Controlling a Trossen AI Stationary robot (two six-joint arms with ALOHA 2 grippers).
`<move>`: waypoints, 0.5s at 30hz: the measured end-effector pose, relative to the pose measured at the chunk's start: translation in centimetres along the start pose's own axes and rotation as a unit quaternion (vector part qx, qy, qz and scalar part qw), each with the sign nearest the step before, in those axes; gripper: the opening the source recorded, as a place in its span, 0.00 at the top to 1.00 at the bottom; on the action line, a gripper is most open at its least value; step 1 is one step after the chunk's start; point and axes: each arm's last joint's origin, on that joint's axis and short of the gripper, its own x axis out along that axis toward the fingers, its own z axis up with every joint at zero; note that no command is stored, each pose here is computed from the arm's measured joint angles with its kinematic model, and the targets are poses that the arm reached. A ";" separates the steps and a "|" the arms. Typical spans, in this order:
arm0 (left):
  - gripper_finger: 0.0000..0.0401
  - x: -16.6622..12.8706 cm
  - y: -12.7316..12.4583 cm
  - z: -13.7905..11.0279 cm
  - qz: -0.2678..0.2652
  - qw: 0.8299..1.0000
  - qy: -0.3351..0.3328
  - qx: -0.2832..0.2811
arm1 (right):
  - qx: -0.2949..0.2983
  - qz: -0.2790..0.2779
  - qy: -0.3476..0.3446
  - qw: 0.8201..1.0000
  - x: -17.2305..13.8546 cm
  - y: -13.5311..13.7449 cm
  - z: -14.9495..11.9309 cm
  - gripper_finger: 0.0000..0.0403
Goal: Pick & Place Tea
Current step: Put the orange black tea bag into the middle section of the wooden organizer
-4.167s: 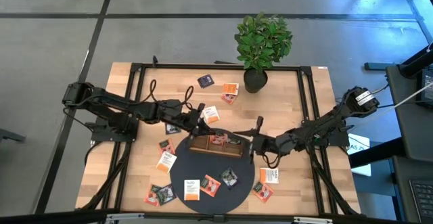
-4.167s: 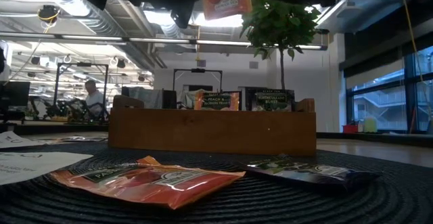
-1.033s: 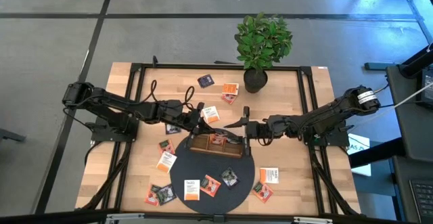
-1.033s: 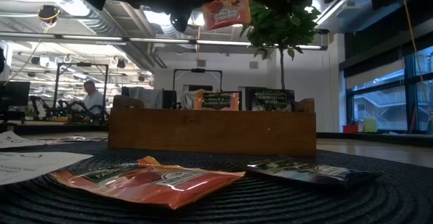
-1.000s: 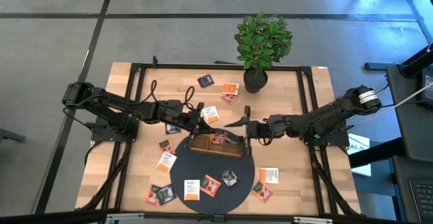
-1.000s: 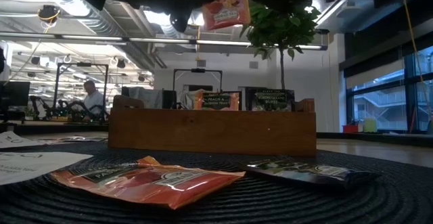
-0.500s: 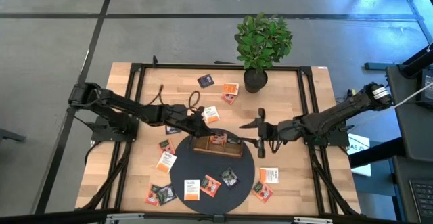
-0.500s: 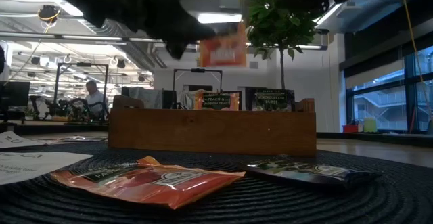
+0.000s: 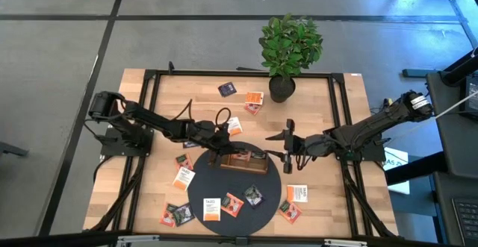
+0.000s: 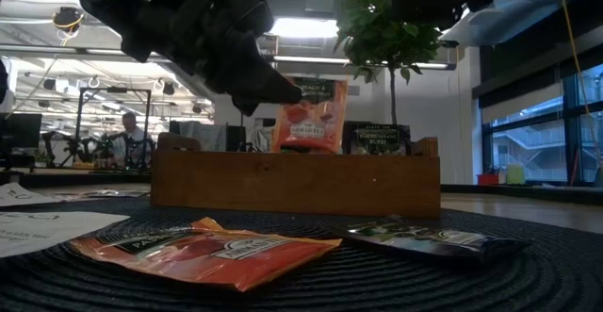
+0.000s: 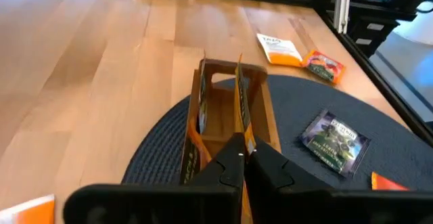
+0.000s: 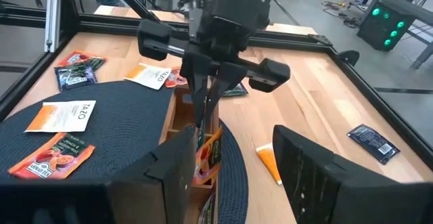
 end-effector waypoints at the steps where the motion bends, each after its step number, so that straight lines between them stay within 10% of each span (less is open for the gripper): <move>1: 0.99 0.0 0.0 0.0 0.001 1.000 0.002 0.000 | 0.000 0.000 0.000 1.000 0.0 0.0 0.0 0.51; 15: 0.99 0.0 0.4 -0.6 0.071 0.997 0.024 -0.014 | -0.005 -0.001 0.008 1.000 0.0 0.0 -0.2 0.51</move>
